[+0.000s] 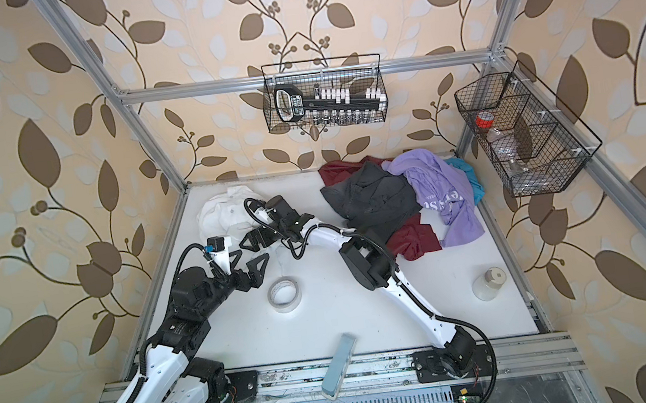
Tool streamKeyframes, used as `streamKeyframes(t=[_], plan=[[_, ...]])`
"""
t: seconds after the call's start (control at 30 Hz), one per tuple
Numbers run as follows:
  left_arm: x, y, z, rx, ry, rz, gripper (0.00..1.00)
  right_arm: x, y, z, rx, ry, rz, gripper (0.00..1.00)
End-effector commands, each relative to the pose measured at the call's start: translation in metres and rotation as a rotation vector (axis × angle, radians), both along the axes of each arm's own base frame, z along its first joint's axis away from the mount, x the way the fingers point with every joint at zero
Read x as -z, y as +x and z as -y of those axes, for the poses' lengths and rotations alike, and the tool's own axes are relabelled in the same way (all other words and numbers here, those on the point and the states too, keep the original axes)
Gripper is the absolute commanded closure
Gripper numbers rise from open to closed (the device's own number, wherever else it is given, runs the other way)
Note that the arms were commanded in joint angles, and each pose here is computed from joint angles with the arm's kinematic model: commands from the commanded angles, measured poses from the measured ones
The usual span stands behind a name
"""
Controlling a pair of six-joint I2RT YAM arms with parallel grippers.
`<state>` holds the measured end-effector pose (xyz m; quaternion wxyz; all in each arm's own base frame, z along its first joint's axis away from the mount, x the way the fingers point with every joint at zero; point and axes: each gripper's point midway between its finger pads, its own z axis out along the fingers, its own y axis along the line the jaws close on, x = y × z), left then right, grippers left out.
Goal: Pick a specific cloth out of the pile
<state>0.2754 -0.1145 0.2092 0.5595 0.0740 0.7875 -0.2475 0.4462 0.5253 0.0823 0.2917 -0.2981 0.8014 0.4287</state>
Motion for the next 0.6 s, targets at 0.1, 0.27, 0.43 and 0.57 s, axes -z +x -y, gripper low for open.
streamKeyframes(t=[0.1,0.27,0.43,0.57], plan=[[-0.013,-0.001,0.001,0.003,0.011,0.064,0.01,-0.091,0.014,0.033,0.129,-0.081,0.142,0.01],[-0.013,-0.001,0.0,0.001,0.013,0.063,0.01,-0.09,0.019,0.096,0.269,-0.265,0.1,0.01],[-0.014,0.009,-0.013,-0.085,0.047,0.071,0.01,-0.118,0.006,0.199,0.414,-0.337,0.11,0.0],[-0.004,0.027,-0.05,-0.309,0.119,0.032,0.01,-0.145,-0.01,0.296,0.599,-0.383,0.169,0.0]])
